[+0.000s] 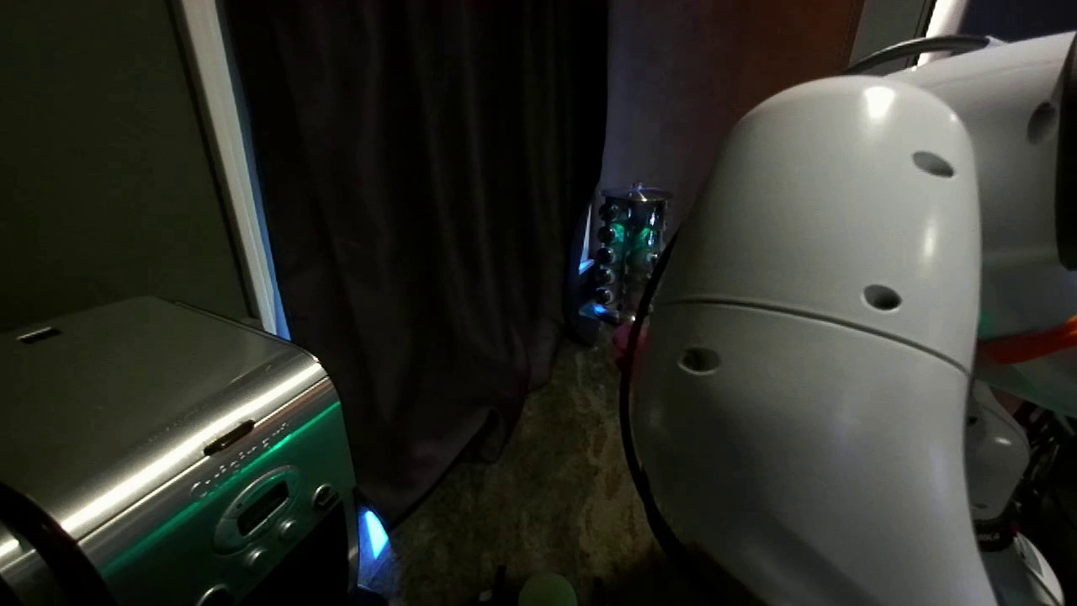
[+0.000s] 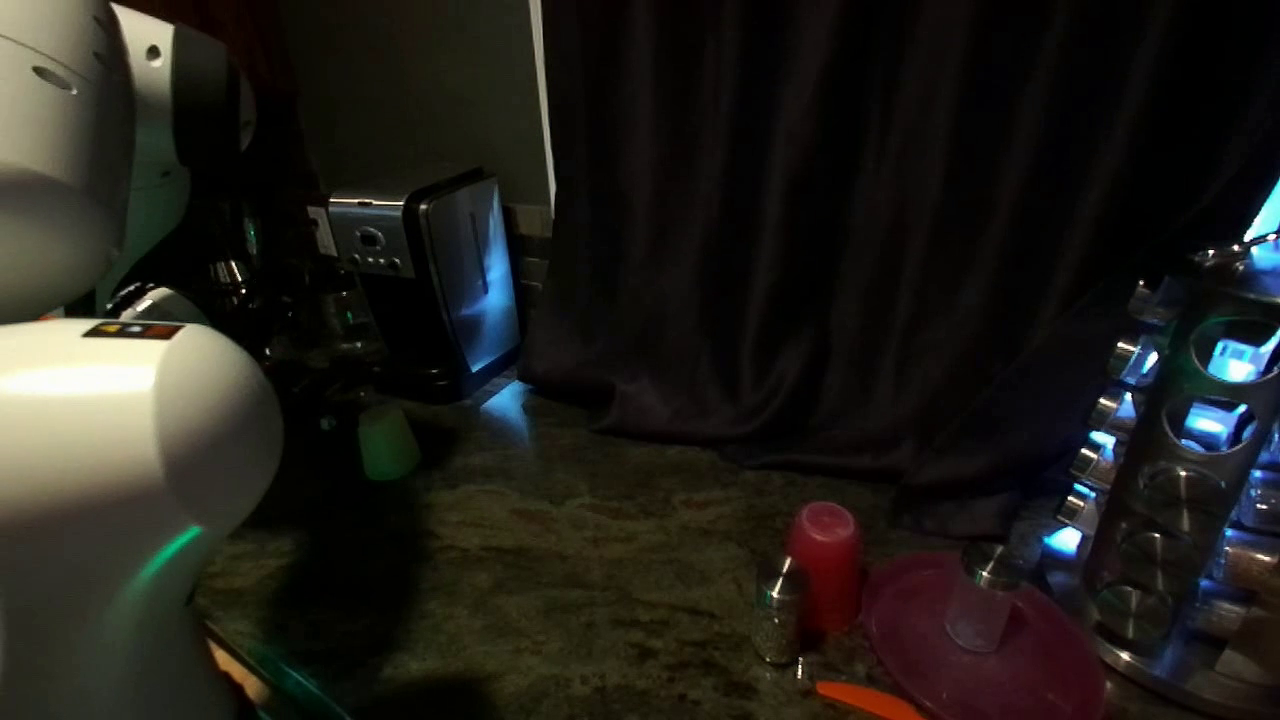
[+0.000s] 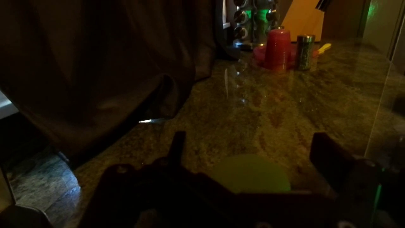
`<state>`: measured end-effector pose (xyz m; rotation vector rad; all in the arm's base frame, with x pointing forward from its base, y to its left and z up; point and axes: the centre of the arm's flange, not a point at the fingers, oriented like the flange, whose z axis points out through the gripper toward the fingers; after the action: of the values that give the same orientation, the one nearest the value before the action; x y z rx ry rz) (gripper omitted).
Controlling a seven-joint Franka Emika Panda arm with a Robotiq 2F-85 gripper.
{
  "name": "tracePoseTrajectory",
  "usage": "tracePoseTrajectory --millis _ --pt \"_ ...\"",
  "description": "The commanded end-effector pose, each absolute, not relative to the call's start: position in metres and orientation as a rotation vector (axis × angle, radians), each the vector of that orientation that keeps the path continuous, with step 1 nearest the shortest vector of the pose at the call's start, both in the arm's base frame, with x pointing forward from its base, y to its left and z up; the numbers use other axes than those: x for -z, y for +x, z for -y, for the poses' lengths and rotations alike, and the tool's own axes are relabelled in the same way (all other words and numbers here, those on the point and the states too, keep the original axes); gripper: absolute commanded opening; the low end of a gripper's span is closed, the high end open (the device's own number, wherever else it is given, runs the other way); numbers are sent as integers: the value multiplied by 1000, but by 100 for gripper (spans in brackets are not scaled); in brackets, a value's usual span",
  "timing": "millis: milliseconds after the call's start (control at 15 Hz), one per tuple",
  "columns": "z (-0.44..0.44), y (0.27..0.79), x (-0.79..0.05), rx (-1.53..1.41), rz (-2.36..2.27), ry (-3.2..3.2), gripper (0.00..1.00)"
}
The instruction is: Flip over the green cup
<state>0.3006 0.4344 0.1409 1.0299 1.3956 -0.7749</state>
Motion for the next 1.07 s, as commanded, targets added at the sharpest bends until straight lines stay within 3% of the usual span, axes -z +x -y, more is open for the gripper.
tracePoseTrajectory --millis 0,1000 --pt "-448 306 -122 823 -1354 972 100" --pt "-433 305 -106 836 -1276 899 100"
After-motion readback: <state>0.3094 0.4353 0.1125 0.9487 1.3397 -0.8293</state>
